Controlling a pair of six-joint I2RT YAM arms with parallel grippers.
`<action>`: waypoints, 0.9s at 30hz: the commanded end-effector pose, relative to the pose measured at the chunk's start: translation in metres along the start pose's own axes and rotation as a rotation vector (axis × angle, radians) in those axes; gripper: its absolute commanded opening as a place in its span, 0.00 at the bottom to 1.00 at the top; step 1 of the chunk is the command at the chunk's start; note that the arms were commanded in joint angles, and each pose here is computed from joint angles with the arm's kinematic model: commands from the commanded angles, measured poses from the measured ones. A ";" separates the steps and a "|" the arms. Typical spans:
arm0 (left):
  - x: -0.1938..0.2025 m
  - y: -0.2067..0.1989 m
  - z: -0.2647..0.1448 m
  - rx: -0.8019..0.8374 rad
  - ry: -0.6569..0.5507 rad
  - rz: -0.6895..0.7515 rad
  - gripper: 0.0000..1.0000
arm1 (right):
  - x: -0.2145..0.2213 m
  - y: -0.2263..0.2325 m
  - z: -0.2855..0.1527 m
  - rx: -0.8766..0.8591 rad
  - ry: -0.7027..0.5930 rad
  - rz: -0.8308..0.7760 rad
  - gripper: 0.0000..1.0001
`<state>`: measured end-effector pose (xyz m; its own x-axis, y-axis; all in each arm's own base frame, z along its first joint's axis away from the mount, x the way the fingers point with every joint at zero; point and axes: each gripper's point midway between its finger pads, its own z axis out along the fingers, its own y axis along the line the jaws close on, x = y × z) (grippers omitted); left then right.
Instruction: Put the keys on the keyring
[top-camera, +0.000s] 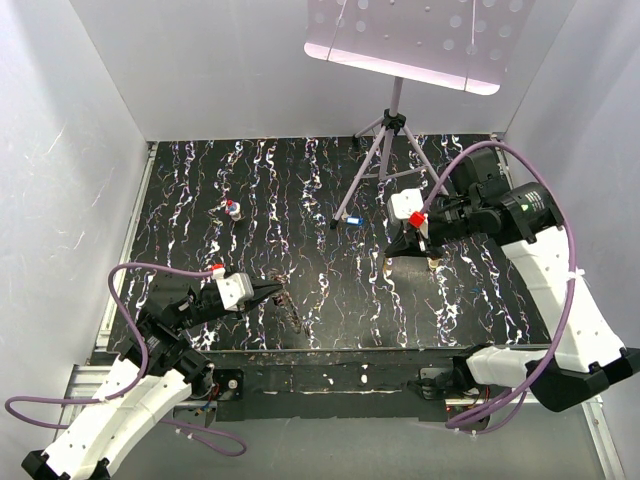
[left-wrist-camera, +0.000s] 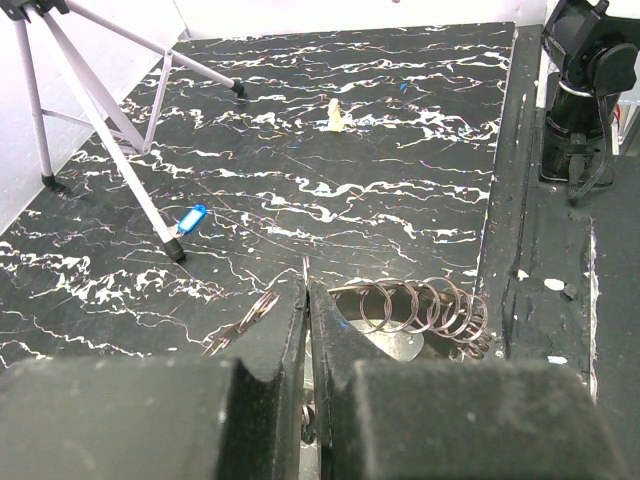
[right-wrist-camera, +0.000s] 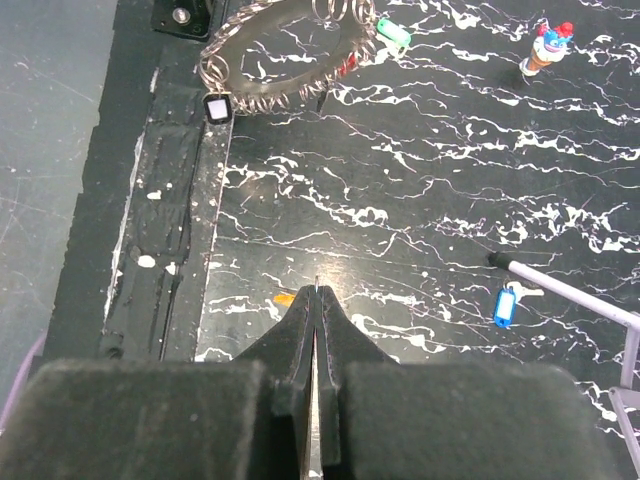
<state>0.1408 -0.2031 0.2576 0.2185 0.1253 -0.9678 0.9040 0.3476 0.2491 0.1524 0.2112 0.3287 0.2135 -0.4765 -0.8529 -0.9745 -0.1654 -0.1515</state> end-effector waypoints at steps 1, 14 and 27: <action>-0.012 0.004 0.000 -0.017 -0.042 0.037 0.00 | -0.006 -0.004 -0.003 0.050 -0.002 -0.061 0.01; -0.016 0.008 -0.003 -0.035 -0.058 0.050 0.00 | -0.013 -0.013 0.005 0.109 -0.016 0.047 0.01; -0.024 0.015 0.004 -0.034 -0.088 0.074 0.00 | -0.020 0.019 0.042 0.075 -0.104 -0.226 0.01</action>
<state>0.1468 -0.2020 0.2659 0.2464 0.1093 -0.9630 0.8901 0.3676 0.2695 0.1259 0.2388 0.3030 0.3084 -0.4482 -0.8391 -0.9504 -0.1820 -0.2521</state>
